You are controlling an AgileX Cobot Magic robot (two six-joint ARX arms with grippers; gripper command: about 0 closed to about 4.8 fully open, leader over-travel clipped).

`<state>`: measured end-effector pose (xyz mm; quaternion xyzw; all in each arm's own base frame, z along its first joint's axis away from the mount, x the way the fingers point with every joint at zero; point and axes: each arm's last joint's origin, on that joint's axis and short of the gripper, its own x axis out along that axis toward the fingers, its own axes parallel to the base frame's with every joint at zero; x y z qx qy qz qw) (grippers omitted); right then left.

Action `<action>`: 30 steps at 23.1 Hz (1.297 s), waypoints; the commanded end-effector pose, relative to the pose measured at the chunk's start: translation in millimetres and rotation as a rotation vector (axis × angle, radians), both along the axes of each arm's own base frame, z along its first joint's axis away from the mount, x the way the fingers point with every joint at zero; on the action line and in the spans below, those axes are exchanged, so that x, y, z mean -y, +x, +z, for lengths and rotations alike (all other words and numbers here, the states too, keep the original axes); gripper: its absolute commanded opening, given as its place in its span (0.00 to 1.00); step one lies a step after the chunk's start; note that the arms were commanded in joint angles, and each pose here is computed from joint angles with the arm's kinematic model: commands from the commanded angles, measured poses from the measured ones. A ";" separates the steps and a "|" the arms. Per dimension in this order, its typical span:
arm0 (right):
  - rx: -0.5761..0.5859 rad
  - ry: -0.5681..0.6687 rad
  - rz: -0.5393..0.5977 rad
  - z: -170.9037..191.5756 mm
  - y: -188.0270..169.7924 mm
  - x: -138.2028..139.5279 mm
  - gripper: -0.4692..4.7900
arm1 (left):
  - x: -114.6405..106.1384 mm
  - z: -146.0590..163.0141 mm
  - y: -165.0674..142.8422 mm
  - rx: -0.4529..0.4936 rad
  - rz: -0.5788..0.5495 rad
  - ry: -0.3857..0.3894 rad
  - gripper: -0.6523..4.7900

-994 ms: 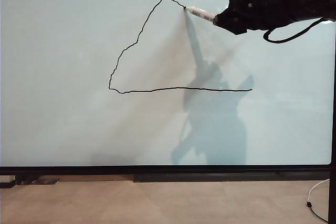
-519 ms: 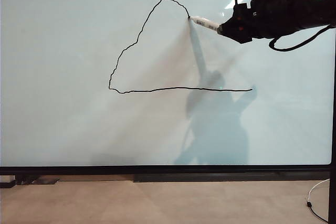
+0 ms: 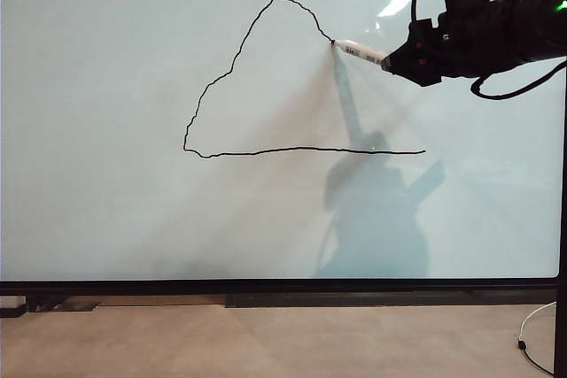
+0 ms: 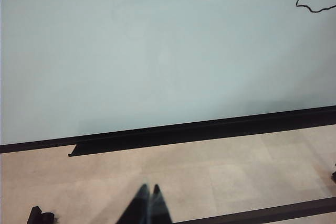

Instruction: Pick up the pen on the shelf to the right of the whiteboard and draw a triangle.

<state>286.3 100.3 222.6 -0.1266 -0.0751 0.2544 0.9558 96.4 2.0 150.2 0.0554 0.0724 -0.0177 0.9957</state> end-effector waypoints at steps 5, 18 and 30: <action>-0.008 0.012 -0.052 0.2 3.0 7.7 0.08 | 0.1 2.0 0.0 0.012 -0.003 0.001 0.11; -0.025 0.007 -0.068 -7.1 0.2 13.6 0.08 | 0.1 2.0 0.0 0.012 -0.004 0.001 0.11; -0.053 0.024 -0.106 -22.0 -6.6 31.6 0.08 | 0.1 2.0 0.0 0.013 -0.004 0.001 0.11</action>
